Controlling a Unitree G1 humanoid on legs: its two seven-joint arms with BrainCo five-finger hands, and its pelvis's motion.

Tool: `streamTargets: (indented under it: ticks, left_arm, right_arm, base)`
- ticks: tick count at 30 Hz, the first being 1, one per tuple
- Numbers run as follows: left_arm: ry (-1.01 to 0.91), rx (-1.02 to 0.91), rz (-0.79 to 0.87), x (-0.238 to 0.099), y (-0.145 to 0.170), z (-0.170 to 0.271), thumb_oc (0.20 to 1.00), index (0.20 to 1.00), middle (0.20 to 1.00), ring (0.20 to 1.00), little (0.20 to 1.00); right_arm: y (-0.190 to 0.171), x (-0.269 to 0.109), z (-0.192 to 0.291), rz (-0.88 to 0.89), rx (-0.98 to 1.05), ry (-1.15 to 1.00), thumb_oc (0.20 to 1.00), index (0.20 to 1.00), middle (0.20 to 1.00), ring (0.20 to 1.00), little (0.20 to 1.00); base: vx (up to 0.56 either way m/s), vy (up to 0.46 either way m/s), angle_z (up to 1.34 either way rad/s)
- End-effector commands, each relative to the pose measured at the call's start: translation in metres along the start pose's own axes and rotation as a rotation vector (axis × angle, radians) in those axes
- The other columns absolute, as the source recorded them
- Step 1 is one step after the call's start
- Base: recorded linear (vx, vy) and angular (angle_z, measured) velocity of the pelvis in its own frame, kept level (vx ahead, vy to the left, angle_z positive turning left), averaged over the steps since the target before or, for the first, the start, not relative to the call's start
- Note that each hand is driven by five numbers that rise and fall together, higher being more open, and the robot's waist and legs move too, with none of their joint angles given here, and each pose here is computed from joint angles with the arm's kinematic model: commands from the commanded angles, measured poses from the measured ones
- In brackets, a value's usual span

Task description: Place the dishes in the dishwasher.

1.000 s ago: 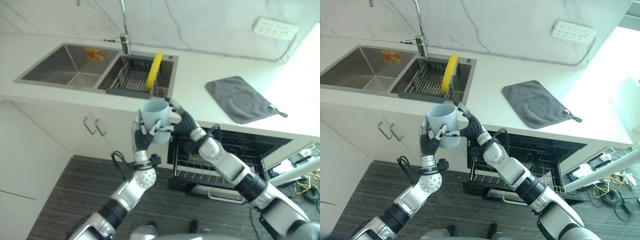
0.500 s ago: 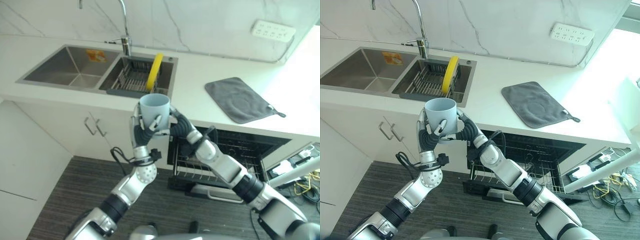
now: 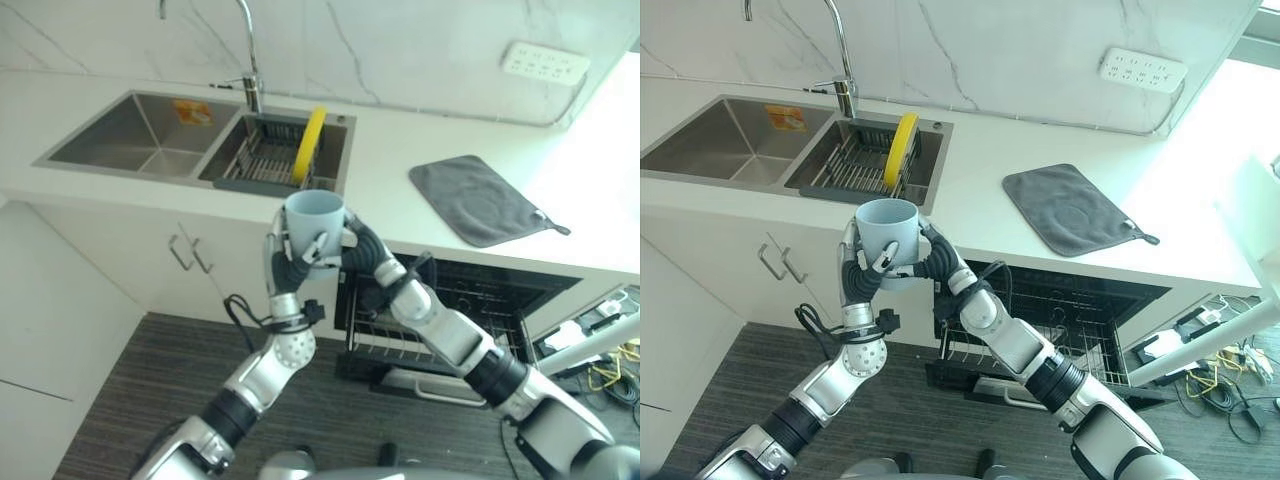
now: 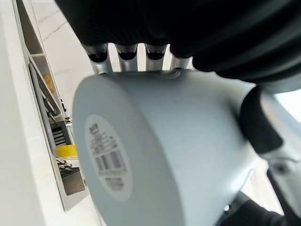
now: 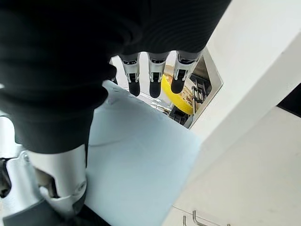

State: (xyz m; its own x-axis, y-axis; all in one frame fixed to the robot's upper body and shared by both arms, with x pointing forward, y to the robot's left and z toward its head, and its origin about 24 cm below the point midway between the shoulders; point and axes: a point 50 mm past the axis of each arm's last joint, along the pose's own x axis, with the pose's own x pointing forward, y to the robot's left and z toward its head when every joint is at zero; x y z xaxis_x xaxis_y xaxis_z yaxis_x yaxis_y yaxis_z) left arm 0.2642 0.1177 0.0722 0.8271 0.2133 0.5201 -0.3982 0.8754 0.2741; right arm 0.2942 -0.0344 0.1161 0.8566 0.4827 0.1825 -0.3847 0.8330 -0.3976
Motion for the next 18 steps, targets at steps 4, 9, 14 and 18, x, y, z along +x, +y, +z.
streamTargets:
  ticks: [4, 9, 14, 18]
  left_arm:
    - [-0.126, -0.169, -0.032, 0.005, -0.02, 0.036, 0.2, 0.2, 0.2, 0.2, 0.2]
    - [-0.188, -0.224, -0.021, 0.012, -0.026, 0.054, 0.2, 0.2, 0.2, 0.2, 0.2]
    - [-0.269, -0.229, 0.007, 0.018, -0.028, 0.068, 0.2, 0.2, 0.2, 0.2, 0.2]
    - [-0.304, -0.208, 0.018, 0.02, -0.028, 0.071, 0.2, 0.2, 0.2, 0.2, 0.2]
  right_arm:
    - [-0.006, 0.02, 0.04, -0.143, 0.041, -0.195, 1.0, 1.0, 1.0, 1.0, 1.0]
    - [-0.003, 0.023, 0.036, -0.139, 0.09, -0.157, 1.0, 1.0, 1.0, 1.0, 1.0]
    - [0.006, 0.022, 0.028, -0.097, 0.125, -0.103, 1.0, 1.0, 1.0, 1.0, 1.0]
    - [0.011, 0.021, 0.024, -0.08, 0.126, -0.075, 1.0, 1.0, 1.0, 1.0, 1.0]
  base:
    - [0.0, 0.0, 0.0]
    - [0.0, 0.014, 0.0]
    - [0.01, 0.023, 0.01]
    - [0.0, 0.0, 0.0]
